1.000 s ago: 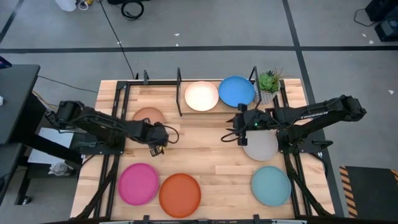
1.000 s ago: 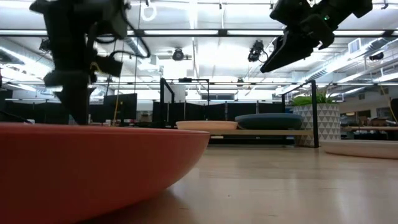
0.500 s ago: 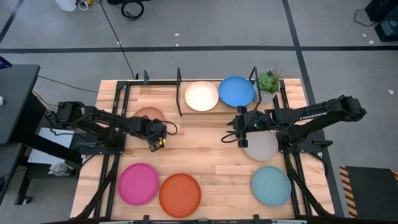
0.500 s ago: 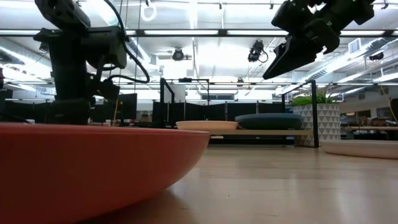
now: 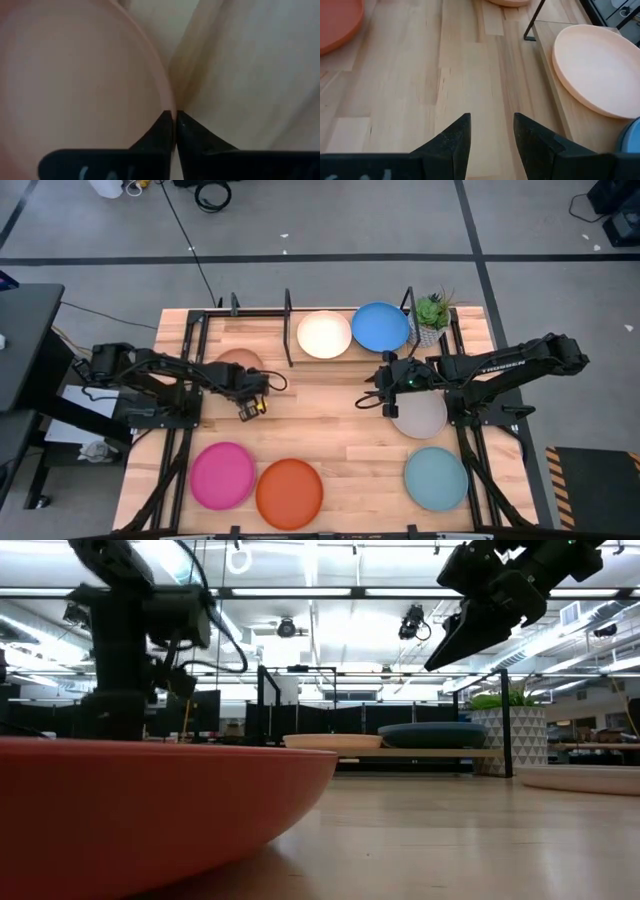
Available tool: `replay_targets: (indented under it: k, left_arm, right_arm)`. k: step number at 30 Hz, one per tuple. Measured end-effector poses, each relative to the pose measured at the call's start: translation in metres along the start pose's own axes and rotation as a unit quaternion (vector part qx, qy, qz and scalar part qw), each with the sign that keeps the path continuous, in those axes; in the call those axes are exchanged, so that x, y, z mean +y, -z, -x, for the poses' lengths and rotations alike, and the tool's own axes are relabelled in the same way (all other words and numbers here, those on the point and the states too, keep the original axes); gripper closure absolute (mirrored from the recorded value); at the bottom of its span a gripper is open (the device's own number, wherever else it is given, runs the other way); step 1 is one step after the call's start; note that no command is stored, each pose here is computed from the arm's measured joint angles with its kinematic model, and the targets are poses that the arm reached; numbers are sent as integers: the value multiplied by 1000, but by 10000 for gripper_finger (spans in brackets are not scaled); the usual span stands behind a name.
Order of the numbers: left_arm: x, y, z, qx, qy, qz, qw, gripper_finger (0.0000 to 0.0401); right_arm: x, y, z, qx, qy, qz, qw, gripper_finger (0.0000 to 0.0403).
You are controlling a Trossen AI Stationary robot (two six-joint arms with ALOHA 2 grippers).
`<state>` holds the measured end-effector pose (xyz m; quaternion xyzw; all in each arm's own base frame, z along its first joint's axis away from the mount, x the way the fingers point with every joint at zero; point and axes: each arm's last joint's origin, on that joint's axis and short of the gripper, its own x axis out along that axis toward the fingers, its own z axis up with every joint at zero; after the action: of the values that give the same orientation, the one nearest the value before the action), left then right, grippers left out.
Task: Place and stack plates onto a shelf
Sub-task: Stack the brown plate on top of the light orange plate on the shelf
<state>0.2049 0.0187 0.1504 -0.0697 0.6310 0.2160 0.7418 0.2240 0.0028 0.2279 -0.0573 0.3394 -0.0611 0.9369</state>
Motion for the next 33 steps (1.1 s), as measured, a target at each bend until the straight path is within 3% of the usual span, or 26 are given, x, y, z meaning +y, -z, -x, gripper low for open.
replay_targets:
  k: [5,11,18,25,33]
  left_arm:
    - [2,-20,38,-28,-59,-25,998,383]
    - [8,-60,96,-124,-126,-45,983,385]
    - [37,-92,141,-186,-144,-36,971,385]
    - [32,-137,147,-262,-76,-110,956,385]
    - [-8,-180,116,-230,-85,-246,938,385]
  right_arm:
    - [0,0,0,0,0,-9,1000,248]
    - [0,-1,0,-4,-1,-13,1000,248]
    - [1,-1,0,-5,-3,-13,1000,248]
    - [1,-1,0,-7,-3,-13,1000,248]
    - [0,-1,1,-3,4,-12,1000,248]
